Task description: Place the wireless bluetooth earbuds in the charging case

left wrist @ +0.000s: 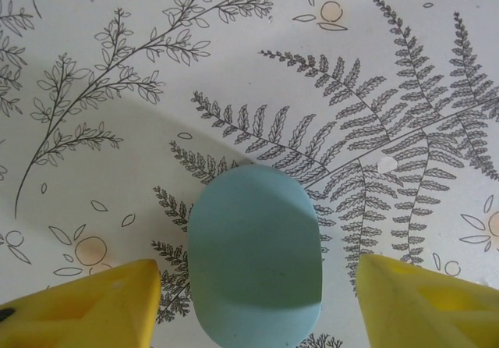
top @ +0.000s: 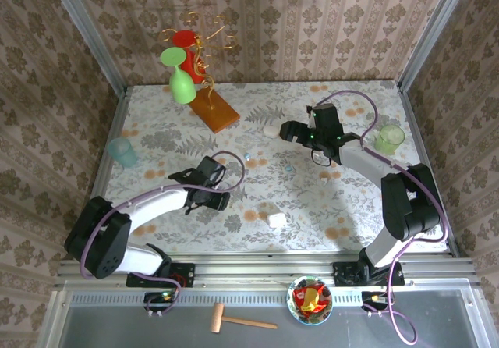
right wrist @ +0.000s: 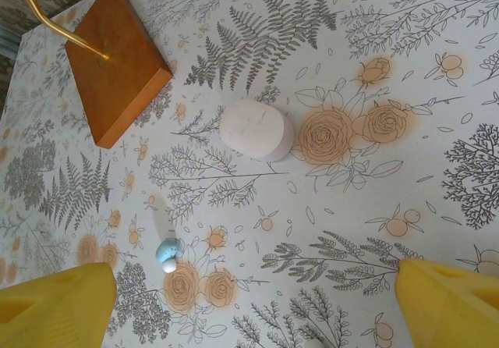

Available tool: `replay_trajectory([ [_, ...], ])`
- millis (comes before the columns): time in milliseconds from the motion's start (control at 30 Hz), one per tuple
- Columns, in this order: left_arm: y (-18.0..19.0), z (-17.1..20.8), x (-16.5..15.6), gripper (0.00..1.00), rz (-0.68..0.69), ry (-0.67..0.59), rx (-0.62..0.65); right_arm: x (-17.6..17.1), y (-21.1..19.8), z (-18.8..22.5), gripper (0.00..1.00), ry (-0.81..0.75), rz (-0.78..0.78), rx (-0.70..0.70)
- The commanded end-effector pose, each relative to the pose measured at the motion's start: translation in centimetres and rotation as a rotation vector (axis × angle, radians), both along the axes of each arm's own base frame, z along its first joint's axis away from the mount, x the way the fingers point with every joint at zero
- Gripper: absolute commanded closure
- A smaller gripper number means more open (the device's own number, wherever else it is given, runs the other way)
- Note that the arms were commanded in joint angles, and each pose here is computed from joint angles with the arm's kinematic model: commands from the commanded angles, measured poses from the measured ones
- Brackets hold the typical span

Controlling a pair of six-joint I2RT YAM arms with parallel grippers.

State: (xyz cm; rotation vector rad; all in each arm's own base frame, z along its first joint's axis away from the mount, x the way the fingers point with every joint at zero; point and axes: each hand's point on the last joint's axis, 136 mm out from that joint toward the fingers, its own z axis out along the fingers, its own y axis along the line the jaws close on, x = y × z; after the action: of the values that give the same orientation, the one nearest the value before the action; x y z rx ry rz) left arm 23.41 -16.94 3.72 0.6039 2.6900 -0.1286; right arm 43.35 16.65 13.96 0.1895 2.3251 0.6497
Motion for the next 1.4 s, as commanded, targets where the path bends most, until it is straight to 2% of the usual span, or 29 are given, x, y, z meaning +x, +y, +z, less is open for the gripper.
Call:
replay_trajectory([
  [0, -0.2, 0.0, -0.3, 0.39, 0.009, 0.027, 0.0, 0.5, -0.1, 1.0, 0.07, -0.031, -0.005, -0.012],
  [233, -0.1, -0.4, -0.7, 0.4, 0.016, 0.053, 0.003, 0.5, -0.1, 0.7, 0.07, -0.022, -0.008, -0.013],
  [300, 0.0, -0.6, -0.8, 0.47, 0.019, 0.056, 0.008, 0.5, 0.0, 1.0, 0.07, -0.024, -0.005, -0.003],
  [367, -0.1, -0.8, -0.9, 0.48, 0.017, 0.066, 0.006, 0.4, 0.1, 1.4, 0.07, -0.026, -0.002, 0.01],
  [500, -0.3, -0.3, -0.7, 0.62, 0.007, 0.056, 0.001, 0.1, 0.5, 2.5, 0.07, -0.032, 0.007, 0.048],
  [700, -1.7, 2.8, -0.3, 0.66, -0.066, -0.01, -0.071, -1.7, 1.2, 4.0, 0.08, 0.004, 0.039, 0.144],
  [867, -4.9, 6.6, 0.4, 0.66, -0.271, -0.153, -0.205, -5.2, 3.3, 5.0, 0.08, 0.109, 0.154, 0.295],
  [1133, -10.3, 13.4, 0.6, 0.66, -0.703, -0.538, -0.399, -10.7, 7.0, 5.6, 0.12, 0.285, 0.387, 0.581],
  [1233, -11.7, 14.9, 0.0, 0.68, -0.815, -0.61, -0.454, -12.1, 7.6, 5.2, 0.13, 0.32, 0.419, 0.595],
  [1367, -12.7, 15.7, 0.1, 0.68, -0.874, -0.626, -0.466, -13.3, 8.7, 5.4, 0.15, 0.335, 0.468, 0.63],
])
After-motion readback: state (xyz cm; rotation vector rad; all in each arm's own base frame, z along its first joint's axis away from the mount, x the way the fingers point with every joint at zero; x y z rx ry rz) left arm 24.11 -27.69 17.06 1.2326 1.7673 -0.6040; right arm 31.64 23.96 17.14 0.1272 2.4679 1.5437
